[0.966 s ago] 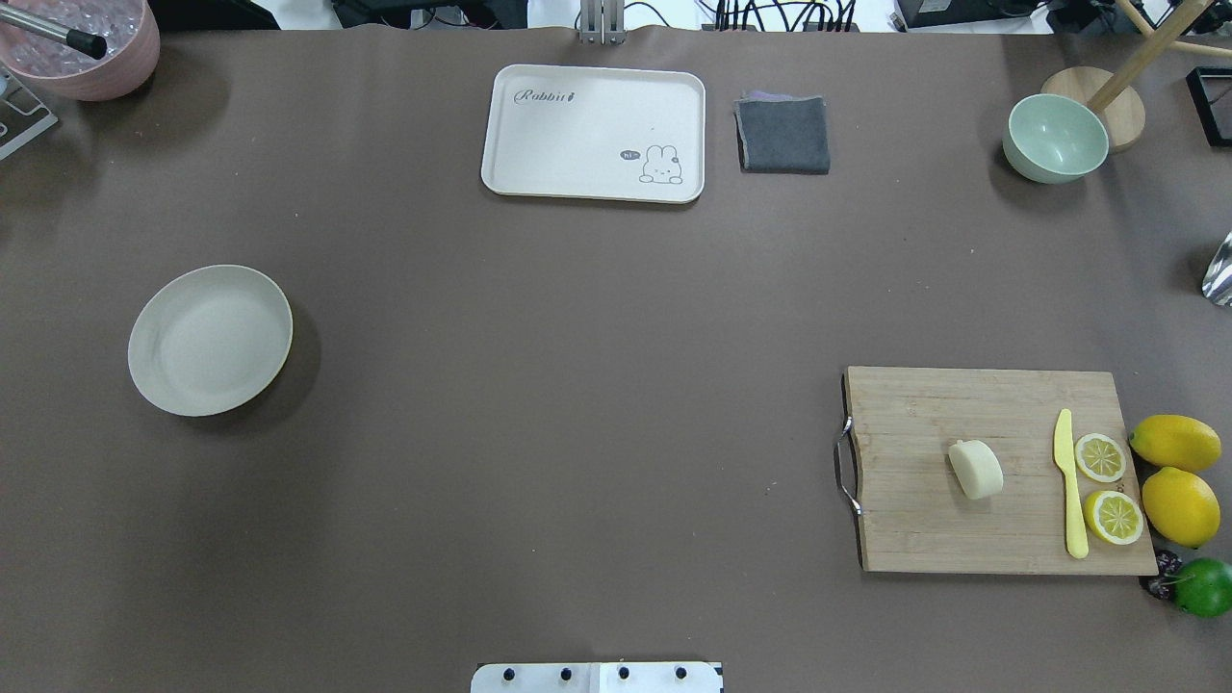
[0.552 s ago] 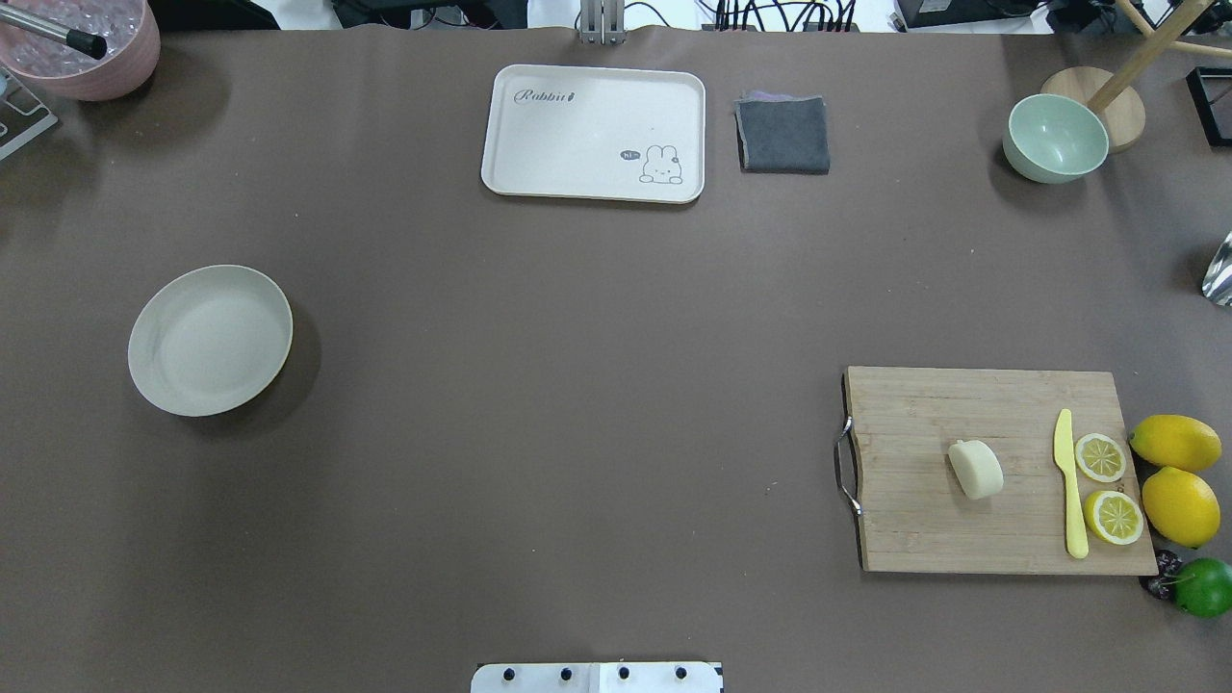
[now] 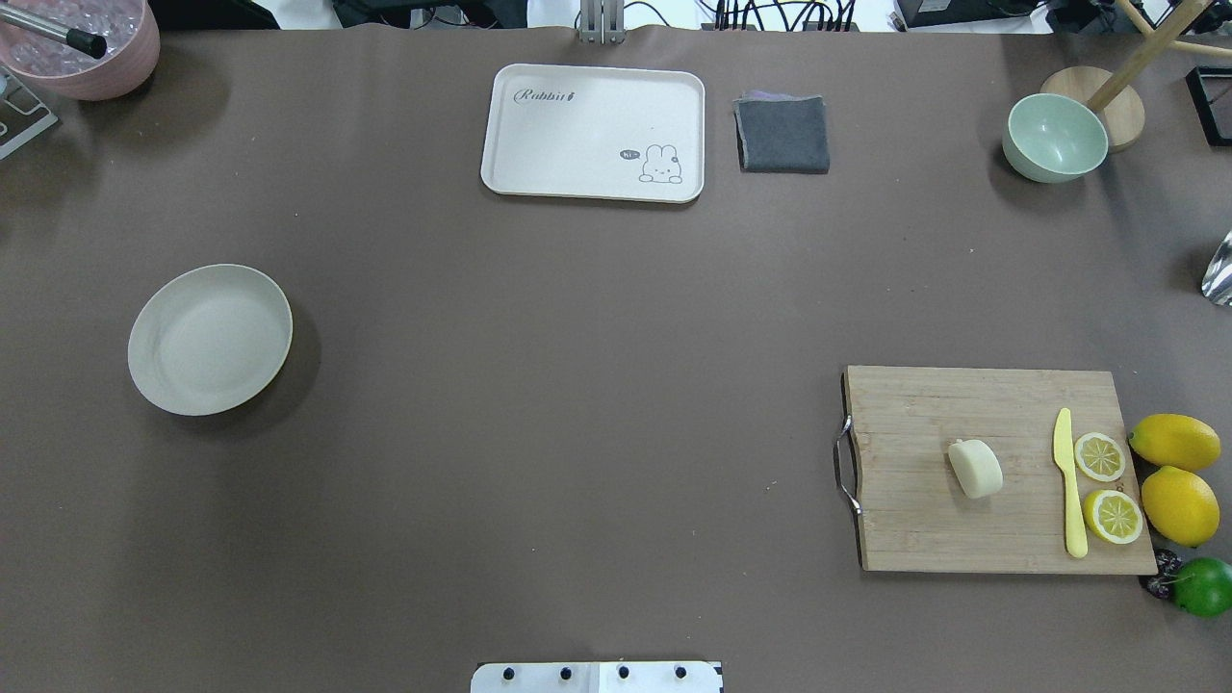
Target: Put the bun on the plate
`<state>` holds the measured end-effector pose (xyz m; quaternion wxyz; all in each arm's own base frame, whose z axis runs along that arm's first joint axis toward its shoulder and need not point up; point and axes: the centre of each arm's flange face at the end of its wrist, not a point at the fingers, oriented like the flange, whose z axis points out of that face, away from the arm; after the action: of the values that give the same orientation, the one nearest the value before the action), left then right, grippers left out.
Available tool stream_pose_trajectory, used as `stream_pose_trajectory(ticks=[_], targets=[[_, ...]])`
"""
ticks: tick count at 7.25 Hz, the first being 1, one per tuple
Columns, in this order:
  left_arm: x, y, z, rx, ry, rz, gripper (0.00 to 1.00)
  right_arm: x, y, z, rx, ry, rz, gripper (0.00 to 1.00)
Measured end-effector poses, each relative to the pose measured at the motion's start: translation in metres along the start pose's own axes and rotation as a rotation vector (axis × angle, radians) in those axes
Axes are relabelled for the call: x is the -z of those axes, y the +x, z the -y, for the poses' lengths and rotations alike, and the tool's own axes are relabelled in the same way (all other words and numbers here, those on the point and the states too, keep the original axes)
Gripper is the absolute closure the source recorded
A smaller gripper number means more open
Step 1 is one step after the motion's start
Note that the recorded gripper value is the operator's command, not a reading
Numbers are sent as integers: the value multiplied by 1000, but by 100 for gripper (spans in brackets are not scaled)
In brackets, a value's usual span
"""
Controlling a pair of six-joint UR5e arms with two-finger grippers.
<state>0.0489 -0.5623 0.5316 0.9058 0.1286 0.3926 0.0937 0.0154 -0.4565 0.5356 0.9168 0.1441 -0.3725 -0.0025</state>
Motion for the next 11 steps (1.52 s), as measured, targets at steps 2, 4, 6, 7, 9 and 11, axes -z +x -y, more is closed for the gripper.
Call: stream_pose_trajectory(ticks=[2,4,6,7,9,11], targets=[[-46,34,2,47,-70,-27,2,-21,-35,6,-24,-33,14,0],[-105,46,-9,64,-94,-59,3,-30,-52,8,-8,-46,25,0],[-155,58,-27,105,-73,-115,9,-31,-58,8,8,-41,35,0],[-163,63,-32,119,-69,-136,16,-30,-59,8,13,-37,38,0],[-172,63,-46,114,-69,-170,37,-28,-61,8,17,-32,38,0],[-177,63,-61,97,-81,-205,43,-28,-61,9,18,-31,37,0]])
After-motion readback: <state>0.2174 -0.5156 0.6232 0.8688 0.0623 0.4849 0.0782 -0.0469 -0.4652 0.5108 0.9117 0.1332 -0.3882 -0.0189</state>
